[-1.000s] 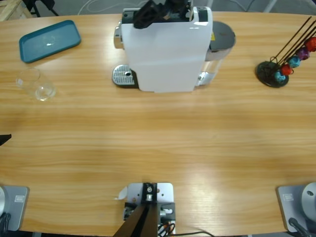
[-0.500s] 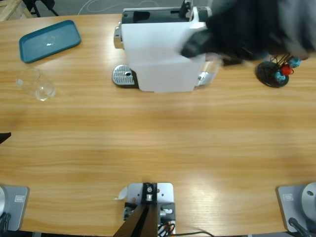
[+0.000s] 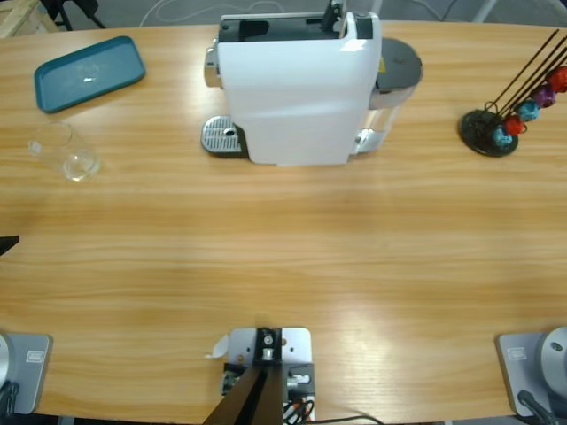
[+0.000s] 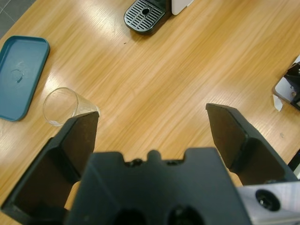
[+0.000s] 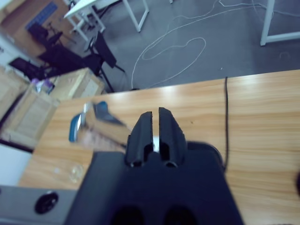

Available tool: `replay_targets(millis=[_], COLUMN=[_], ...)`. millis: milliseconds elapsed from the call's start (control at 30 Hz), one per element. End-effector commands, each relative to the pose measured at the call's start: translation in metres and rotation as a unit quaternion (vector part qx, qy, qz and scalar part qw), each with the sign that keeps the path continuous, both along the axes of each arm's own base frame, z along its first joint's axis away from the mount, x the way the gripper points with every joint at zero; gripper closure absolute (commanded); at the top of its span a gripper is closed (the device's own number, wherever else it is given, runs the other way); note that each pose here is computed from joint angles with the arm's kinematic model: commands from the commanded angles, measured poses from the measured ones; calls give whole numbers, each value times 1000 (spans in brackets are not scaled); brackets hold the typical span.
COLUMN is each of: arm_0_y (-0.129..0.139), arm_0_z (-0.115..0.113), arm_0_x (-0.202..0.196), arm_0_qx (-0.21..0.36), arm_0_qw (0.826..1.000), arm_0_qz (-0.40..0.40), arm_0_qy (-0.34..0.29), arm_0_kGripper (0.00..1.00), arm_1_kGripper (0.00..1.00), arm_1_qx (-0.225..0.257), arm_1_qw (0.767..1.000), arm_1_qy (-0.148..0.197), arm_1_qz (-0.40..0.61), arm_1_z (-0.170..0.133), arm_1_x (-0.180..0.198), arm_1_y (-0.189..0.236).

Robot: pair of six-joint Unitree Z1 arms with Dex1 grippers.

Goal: Pour coffee

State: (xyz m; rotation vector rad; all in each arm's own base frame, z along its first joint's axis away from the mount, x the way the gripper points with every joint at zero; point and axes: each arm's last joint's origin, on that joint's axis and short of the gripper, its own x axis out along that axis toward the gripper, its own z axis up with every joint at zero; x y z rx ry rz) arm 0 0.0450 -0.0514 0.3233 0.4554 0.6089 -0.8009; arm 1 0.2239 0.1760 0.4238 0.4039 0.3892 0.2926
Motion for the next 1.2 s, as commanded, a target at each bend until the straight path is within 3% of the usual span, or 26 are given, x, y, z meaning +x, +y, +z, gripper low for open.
replay_targets(millis=[33,200,367,700,1200], arm_0_y=[-1,-7,-6,-5,-4], arm_0_z=[-12,-12,-12,-12,-12], arm_0_x=[3,8,7,6,5], arm_0_qx=[21,31,30,28,26], arm_0_qw=[1000,999,999,999,999], arm_0_qz=[16,16,16,17,17], arm_0_qy=[7,14,13,13,10], arm_0_kGripper=[0,0,0,0,0], arm_1_kGripper=[1000,1000,1000,1000,1000], arm_1_qx=[33,94,124,107,58], arm_1_qw=[998,990,985,982,975], arm_1_qy=[41,43,70,100,160], arm_1_qz=[26,91,96,121,141], arm_1_z=[-25,-16,-21,-46,-120], arm_1_x=[37,25,22,27,50], arm_1_y=[39,58,73,110,155])
